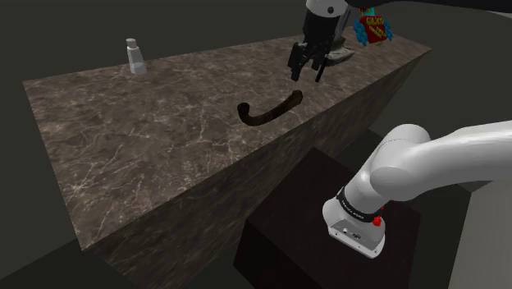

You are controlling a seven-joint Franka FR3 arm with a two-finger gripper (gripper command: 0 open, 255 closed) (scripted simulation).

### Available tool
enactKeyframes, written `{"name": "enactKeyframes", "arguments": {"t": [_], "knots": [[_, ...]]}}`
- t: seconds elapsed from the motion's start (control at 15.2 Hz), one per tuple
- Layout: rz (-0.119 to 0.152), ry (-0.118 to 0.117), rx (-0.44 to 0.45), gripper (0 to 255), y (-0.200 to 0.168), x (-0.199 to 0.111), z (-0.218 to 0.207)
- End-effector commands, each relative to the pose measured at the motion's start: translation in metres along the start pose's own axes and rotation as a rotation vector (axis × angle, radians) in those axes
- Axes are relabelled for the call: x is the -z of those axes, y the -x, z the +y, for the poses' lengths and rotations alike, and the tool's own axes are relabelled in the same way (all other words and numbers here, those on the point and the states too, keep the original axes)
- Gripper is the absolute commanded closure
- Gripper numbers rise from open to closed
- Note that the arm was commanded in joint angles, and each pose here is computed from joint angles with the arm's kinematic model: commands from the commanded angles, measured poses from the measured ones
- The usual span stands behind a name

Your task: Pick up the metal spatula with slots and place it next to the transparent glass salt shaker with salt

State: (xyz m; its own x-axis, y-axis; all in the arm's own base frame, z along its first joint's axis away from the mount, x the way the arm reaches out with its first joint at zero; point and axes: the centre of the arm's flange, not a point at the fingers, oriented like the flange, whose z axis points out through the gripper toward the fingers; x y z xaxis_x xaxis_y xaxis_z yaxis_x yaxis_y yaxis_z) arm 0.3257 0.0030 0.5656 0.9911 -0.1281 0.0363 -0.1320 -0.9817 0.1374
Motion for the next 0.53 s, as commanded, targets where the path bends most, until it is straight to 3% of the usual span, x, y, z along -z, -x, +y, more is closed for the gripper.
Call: {"name": "enactKeyframes", "arguments": {"t": [0.0,0.46], "knots": [[0.0,0.0,0.0,0,0.0,0.0,0.0],[0.165,0.005,-0.118,0,-0.007,-0.021,0.082]]}}
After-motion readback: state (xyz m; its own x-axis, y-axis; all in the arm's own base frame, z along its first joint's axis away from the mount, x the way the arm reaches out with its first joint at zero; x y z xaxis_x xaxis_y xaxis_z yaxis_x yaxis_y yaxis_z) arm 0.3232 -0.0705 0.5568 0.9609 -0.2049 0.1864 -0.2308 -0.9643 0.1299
